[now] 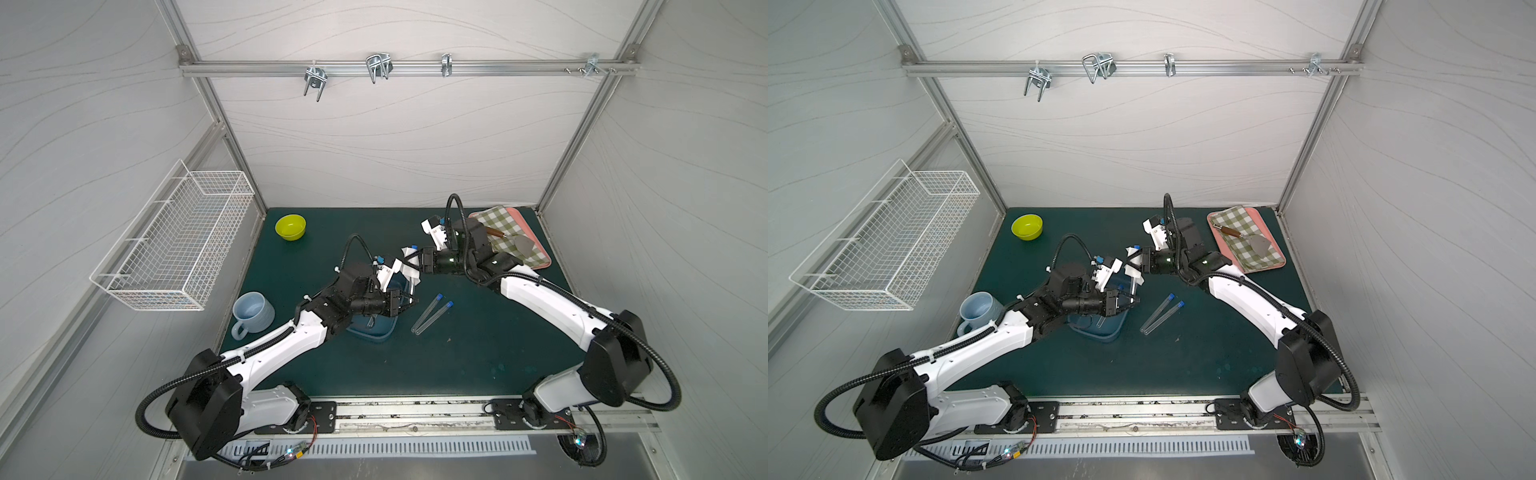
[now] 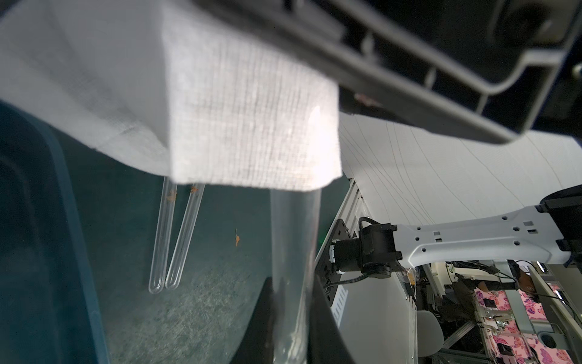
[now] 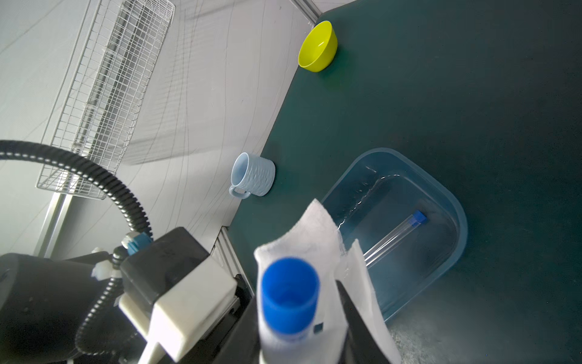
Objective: Wipe the exteriors of test tubes
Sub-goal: Wipe the dirt from the test tube.
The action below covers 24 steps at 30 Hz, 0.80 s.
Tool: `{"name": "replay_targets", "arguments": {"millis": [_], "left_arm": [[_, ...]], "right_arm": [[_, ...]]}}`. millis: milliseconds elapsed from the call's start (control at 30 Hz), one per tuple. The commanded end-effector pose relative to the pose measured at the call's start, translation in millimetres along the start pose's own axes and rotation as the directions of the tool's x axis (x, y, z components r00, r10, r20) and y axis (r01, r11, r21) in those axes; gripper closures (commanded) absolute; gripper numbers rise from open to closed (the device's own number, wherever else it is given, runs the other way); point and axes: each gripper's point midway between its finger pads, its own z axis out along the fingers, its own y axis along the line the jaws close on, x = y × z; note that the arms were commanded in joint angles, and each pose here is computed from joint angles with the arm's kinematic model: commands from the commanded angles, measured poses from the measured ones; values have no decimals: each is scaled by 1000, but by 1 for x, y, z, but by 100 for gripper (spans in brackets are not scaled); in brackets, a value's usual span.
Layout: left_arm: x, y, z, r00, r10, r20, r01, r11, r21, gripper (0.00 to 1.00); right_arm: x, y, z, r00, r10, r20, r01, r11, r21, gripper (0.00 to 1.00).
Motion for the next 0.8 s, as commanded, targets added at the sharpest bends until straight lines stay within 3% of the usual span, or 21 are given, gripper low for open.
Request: {"name": "replay_targets", "arguments": {"millis": [0,400,767], "left_arm": [[-22,-21,-5,997,45,66,-49,997,56,94],[-26,-17,-10,996,38,86,-42,998,44,94],[-25,-17,-10,996,31,84,-35,998,50,94]], "right_arm": [[17,9,8,996,-54,-67,52,998,-27,69],[67,3,8,990,-44,-133,42,999,-19,70],[15,11,4,995,-88,-52,87,996,-16,66]]}}
